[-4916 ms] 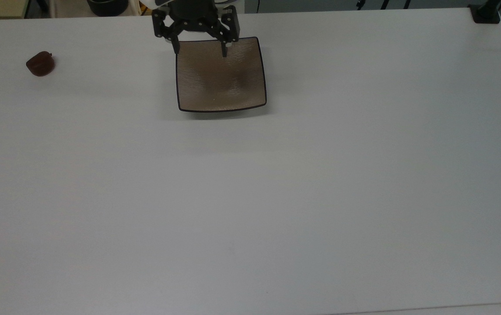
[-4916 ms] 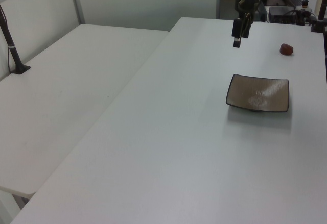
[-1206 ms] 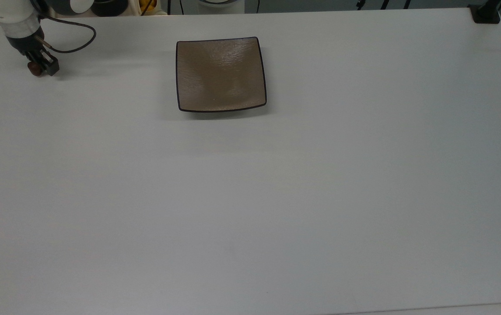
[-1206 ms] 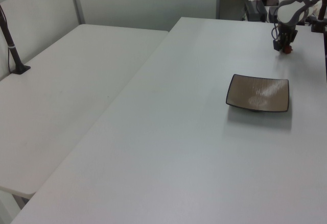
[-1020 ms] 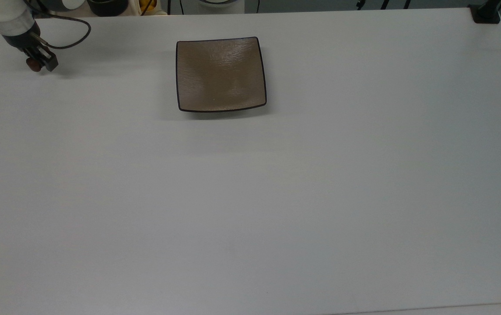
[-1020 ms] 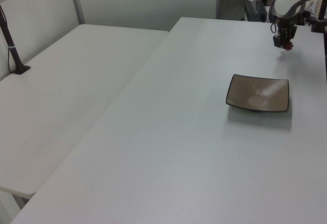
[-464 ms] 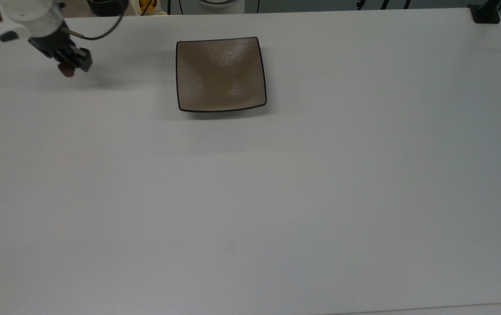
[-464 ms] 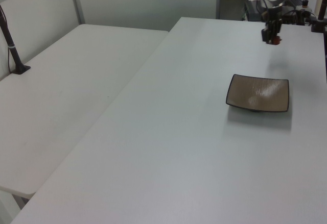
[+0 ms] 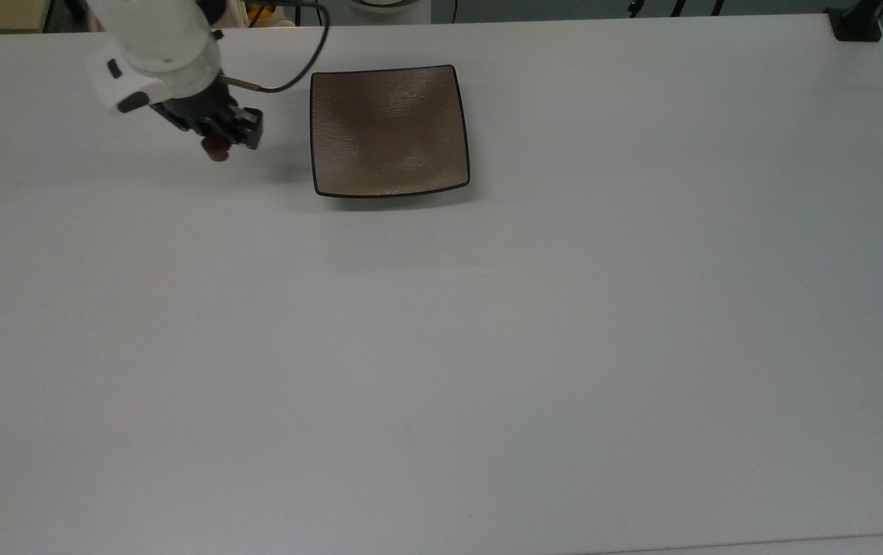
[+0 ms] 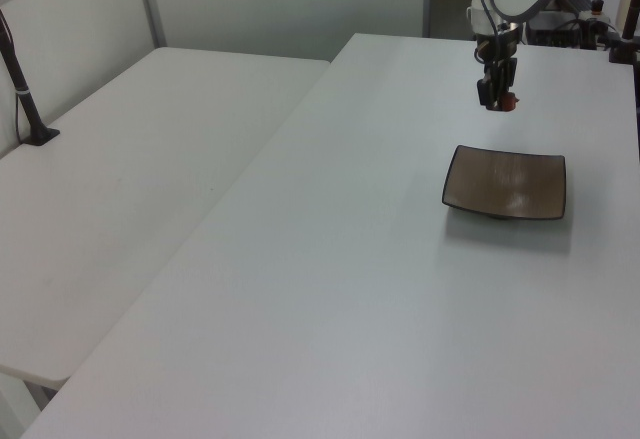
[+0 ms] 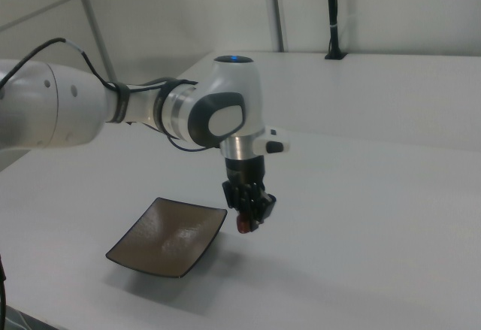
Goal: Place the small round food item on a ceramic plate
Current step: 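Lift the held food item and carry it over the brown plate, then lower the food item onto the plate and open the gripper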
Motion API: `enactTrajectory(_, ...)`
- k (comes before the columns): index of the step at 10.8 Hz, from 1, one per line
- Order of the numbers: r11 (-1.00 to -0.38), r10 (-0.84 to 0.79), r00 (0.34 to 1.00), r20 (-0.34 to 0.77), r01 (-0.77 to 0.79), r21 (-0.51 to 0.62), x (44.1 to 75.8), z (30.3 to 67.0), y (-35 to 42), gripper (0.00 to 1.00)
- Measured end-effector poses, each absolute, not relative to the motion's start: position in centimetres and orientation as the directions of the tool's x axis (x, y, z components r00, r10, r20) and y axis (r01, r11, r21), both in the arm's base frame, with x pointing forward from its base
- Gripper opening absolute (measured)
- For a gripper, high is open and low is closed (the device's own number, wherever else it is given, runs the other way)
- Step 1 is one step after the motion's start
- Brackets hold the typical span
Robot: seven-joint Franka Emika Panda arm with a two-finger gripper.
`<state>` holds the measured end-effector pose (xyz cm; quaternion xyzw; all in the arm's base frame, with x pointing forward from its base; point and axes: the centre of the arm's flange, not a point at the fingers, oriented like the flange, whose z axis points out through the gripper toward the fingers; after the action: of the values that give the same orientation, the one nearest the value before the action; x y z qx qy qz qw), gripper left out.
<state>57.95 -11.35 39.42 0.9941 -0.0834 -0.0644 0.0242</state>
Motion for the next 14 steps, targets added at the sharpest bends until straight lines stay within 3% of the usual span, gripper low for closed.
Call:
enactTrajectory(3, -0.99, -0.134, 0.983, -0.126, -0.129, 0.048, 58.2, 40.2, -4.8, 0.14)
enactTrajectory(6, -0.999, -0.052, 0.988, -0.145, -0.05, 0.022, 56.4, 41.4, 2.0, 0.14)
enactTrajectory(8, -1.0, -0.012, 0.987, -0.158, -0.007, 0.031, 54.8, 41.2, 4.5, 0.22)
enactTrajectory(9, -0.999, -0.002, 0.986, -0.165, 0.004, 0.033, 54.2, 41.0, 5.1, 0.28)
enactTrajectory(14, -0.999, 0.007, 0.988, -0.155, 0.013, 0.037, 53.7, 41.6, 5.6, 1.0)
